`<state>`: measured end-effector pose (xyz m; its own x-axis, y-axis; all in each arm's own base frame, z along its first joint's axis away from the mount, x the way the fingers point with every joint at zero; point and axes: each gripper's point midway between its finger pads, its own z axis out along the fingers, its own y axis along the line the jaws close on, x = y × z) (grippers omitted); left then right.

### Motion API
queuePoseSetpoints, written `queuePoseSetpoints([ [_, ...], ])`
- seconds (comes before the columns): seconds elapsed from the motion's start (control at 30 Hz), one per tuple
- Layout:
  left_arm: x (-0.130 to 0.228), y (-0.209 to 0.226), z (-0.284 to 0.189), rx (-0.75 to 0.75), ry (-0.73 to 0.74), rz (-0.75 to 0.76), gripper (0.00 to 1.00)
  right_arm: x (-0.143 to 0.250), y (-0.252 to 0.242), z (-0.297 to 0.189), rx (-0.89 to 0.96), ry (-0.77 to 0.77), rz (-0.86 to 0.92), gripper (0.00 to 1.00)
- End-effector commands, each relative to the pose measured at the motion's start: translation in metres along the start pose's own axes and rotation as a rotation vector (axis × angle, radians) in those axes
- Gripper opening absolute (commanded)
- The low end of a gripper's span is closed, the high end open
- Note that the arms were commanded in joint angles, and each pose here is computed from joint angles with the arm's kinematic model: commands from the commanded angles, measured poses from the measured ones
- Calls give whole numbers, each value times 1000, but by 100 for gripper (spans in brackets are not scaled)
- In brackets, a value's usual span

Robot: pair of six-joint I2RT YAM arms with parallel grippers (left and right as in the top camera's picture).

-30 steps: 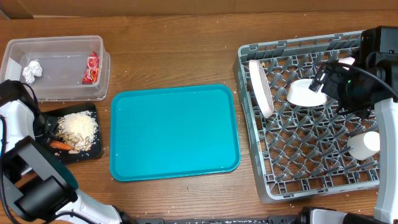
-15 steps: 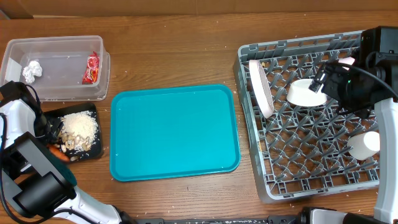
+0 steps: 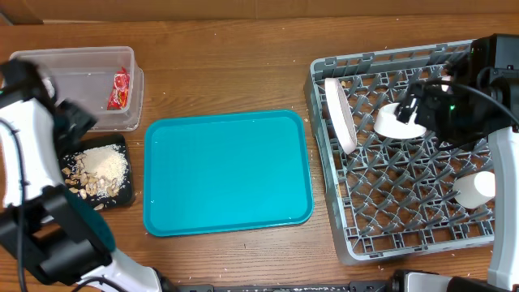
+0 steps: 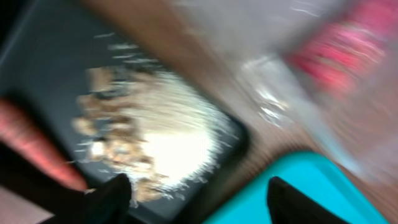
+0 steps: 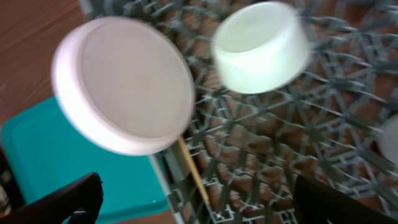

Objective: Sort waste into correct bins and load items into the dishwasher

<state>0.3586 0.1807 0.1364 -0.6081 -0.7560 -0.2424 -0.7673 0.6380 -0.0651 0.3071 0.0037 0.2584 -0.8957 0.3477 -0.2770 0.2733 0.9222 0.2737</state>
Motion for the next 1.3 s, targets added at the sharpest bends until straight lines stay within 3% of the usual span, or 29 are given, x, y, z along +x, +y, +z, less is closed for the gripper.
queuePoseSetpoints([
  [0.0,39,-75,-50,170,-21,435,78,9,50,-6,-240,24,-235,100],
  [0.07,82,-97,-62,172,54,621,82,16,65,-4,-261,30,-322,100],
  [0.2,147,-103,-73,102,201,784,83,20,62,5,-147,38,-386,100],
  [0.27,158,-99,-75,60,222,812,86,21,53,6,-91,45,-386,100],
  [0.57,175,-74,-82,-41,317,792,88,20,61,9,-136,42,-371,100],
  [0.9,179,-67,-87,-53,336,791,88,33,63,16,-171,101,-359,100],
  [1.1,178,-59,-124,15,221,757,89,50,56,9,-154,149,-346,100],
  [1.27,182,-45,-173,130,55,741,90,58,43,-19,-102,43,-312,100],
])
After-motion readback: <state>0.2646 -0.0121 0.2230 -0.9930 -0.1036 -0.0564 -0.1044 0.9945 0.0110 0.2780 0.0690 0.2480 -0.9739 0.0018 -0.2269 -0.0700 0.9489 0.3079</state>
